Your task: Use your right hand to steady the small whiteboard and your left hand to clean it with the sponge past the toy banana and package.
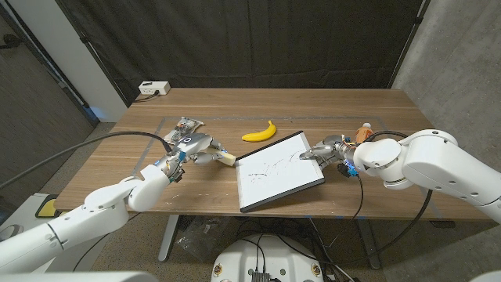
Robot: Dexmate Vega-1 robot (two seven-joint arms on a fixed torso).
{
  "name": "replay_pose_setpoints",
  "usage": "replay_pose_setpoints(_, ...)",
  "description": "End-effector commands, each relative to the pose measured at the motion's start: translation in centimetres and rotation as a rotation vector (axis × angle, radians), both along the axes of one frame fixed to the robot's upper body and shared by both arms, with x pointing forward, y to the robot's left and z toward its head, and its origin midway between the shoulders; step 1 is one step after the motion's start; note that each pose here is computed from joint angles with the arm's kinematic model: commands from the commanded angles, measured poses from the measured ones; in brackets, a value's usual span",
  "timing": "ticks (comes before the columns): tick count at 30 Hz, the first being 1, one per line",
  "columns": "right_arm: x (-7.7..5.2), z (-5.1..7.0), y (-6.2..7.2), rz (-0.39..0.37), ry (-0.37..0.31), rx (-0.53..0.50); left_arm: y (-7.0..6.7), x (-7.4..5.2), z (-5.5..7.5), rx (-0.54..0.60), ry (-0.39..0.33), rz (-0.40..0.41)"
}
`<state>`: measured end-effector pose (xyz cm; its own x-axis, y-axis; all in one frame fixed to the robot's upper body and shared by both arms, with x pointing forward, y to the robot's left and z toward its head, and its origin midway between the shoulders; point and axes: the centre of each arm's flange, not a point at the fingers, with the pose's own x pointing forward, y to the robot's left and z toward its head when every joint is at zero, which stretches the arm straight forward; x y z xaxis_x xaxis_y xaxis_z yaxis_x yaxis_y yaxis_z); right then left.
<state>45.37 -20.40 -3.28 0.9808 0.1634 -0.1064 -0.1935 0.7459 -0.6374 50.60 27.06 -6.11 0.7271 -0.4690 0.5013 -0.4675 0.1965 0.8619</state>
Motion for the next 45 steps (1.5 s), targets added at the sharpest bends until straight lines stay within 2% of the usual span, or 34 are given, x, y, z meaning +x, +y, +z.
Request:
replay_pose_setpoints(1,-0.2,0.2,-0.1,-0.003,-0.004,-0.001,-0.1,0.2,-0.4,-0.035,0.012,-0.023)
replay_pose_setpoints(7,-0.3,0.1,-0.2,-0.001,-0.006,0.002,-0.6,0.1,0.0,-0.059,-0.035,-0.060)
replay_pose_setpoints(12,-0.6,0.0,-0.3,-0.004,-0.013,0.008,-0.8,-0.4,0.2,-0.106,-0.103,-0.108)
replay_pose_setpoints(22,-0.7,-0.2,-0.2,0.003,-0.012,0.007,-1.9,-0.3,-0.1,-0.176,-0.149,-0.188)
replay_pose_setpoints(28,-0.6,0.0,0.2,0.011,-0.013,-0.005,-3.4,0.2,-0.4,-0.187,-0.180,-0.261)
replay_pose_setpoints(34,-0.6,0.1,0.3,0.014,-0.018,-0.013,-5.1,1.0,-0.2,-0.191,-0.190,-0.331)
replay_pose_setpoints(39,-0.6,0.3,0.2,0.009,-0.019,-0.020,-6.6,2.0,0.2,-0.156,-0.166,-0.413)
replay_pose_setpoints(45,-0.5,0.3,0.1,0.007,-0.021,-0.013,-8.6,2.3,1.2,-0.056,-0.169,-0.528)
